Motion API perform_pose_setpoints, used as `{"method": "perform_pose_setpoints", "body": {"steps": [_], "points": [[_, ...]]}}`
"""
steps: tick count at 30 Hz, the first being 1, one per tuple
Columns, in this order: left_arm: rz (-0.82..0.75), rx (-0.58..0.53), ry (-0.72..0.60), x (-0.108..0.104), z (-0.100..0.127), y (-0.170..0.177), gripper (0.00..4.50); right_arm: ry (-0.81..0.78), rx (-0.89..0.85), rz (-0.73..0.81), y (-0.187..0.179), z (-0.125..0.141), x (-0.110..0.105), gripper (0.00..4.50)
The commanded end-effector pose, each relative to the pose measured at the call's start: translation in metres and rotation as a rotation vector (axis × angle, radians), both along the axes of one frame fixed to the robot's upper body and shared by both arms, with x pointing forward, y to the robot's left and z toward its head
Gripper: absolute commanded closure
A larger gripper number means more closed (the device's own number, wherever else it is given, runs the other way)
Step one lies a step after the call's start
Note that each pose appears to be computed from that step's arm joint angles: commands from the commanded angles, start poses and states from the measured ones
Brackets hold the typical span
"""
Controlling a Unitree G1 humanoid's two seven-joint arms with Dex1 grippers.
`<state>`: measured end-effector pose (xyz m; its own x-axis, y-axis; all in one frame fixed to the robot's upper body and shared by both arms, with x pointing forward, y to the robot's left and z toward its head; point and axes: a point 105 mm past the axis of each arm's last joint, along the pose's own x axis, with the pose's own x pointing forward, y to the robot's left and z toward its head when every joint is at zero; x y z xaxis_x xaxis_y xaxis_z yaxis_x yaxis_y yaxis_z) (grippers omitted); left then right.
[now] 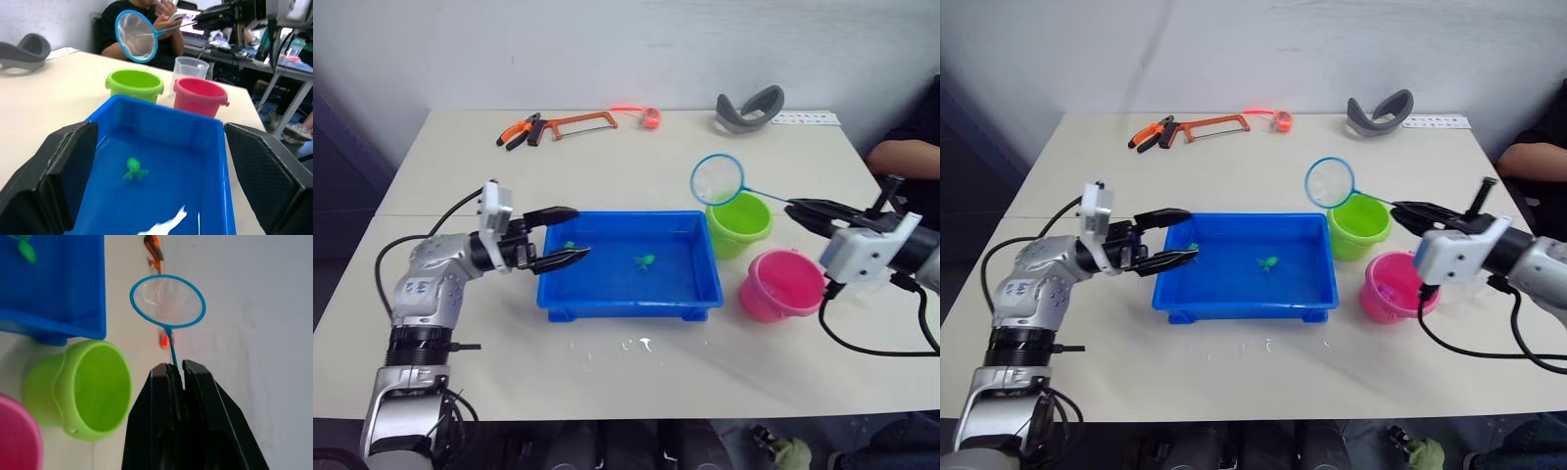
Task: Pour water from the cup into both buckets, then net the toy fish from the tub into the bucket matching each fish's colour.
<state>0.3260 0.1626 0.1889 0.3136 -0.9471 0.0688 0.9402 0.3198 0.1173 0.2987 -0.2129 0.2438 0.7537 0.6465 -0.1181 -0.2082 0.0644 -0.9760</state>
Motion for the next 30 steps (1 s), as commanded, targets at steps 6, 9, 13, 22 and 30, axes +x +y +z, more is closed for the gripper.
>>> {"method": "perform_pose_setpoints", "body": {"steps": [6, 9, 13, 22, 30], "points": [[0.031, 0.033, -0.039, -0.012, -0.006, 0.019, 0.02, 0.296, -0.131, -0.054, 0.04, -0.042, 0.019, 4.5], [0.042, 0.036, -0.035, -0.014, -0.007, 0.02, 0.02, 0.287, -0.191, -0.085, 0.047, -0.048, 0.03, 4.5], [0.05, 0.033, -0.03, -0.019, -0.007, 0.021, 0.02, 0.259, -0.287, -0.079, 0.053, -0.054, 0.039, 4.5], [0.072, 0.037, -0.021, -0.022, -0.008, 0.024, 0.02, 0.523, -0.047, 0.048, 0.083, -0.069, 0.018, 4.5], [0.077, 0.039, -0.021, -0.022, -0.008, 0.022, 0.02, 0.689, 0.254, -0.011, 0.076, -0.069, 0.011, 4.5]]}}
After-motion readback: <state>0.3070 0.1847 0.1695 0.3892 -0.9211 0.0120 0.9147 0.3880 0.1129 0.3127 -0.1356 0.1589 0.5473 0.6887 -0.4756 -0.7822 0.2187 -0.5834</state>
